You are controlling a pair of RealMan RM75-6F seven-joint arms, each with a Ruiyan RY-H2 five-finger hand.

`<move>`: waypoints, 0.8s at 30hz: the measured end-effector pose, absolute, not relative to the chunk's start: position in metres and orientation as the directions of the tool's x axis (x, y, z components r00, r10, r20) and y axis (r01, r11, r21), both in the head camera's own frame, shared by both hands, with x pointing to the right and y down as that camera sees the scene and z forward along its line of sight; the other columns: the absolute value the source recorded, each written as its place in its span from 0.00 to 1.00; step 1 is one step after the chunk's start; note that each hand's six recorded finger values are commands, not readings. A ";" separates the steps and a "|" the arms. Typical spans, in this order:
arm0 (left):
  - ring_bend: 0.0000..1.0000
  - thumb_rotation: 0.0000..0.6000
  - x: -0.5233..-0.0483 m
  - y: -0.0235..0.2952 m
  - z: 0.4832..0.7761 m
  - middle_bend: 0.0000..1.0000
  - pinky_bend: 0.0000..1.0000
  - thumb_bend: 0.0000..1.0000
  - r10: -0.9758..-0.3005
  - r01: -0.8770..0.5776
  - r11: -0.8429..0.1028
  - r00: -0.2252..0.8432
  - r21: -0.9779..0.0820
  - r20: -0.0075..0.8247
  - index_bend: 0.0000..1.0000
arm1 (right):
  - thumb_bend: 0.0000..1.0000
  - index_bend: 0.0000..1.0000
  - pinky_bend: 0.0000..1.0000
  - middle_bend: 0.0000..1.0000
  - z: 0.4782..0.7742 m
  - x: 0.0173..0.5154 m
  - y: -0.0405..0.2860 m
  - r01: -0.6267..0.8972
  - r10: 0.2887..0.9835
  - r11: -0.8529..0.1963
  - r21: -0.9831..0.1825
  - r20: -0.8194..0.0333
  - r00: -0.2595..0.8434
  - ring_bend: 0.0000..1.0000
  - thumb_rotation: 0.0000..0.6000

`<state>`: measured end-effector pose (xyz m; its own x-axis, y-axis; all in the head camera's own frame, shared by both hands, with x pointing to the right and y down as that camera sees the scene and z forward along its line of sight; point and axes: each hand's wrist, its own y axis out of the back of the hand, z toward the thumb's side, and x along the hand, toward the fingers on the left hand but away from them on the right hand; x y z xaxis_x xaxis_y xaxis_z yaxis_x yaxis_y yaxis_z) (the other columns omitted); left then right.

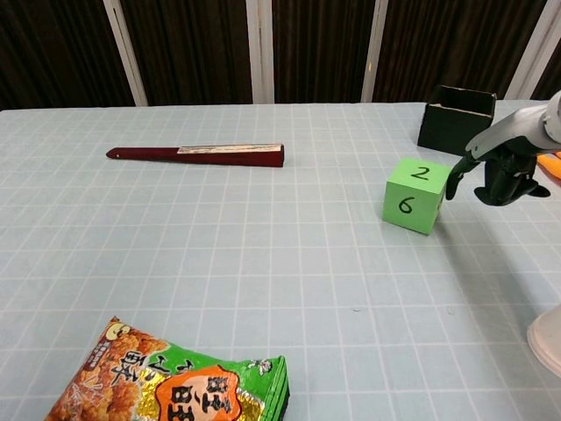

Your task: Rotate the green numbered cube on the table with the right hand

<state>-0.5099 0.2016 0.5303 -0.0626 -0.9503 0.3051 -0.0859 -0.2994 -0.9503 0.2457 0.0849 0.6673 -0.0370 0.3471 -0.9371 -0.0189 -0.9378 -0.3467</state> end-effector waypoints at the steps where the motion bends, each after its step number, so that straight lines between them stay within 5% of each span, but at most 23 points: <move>1: 0.00 1.00 -0.510 0.202 0.530 0.00 0.01 0.27 -0.951 -0.085 -0.299 -0.063 -0.951 0.304 0.00 | 0.75 0.21 0.73 0.86 0.668 0.246 0.084 -0.018 0.345 -0.938 -0.345 -0.938 -0.037 0.85 1.00; 24: 0.00 1.00 -0.509 0.201 0.532 0.00 0.01 0.27 -0.950 -0.077 -0.302 -0.063 -0.950 0.307 0.00 | 0.75 0.22 0.73 0.86 0.684 0.234 0.054 -0.008 0.372 -0.928 -0.372 -0.927 -0.050 0.85 1.00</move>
<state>-0.5088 0.2014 0.5318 -0.0627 -0.9495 0.3073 -0.0774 -0.3024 -0.9500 0.2336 0.0540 0.6843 -0.0495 0.3717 -0.9270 -0.0078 -0.9283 -0.3718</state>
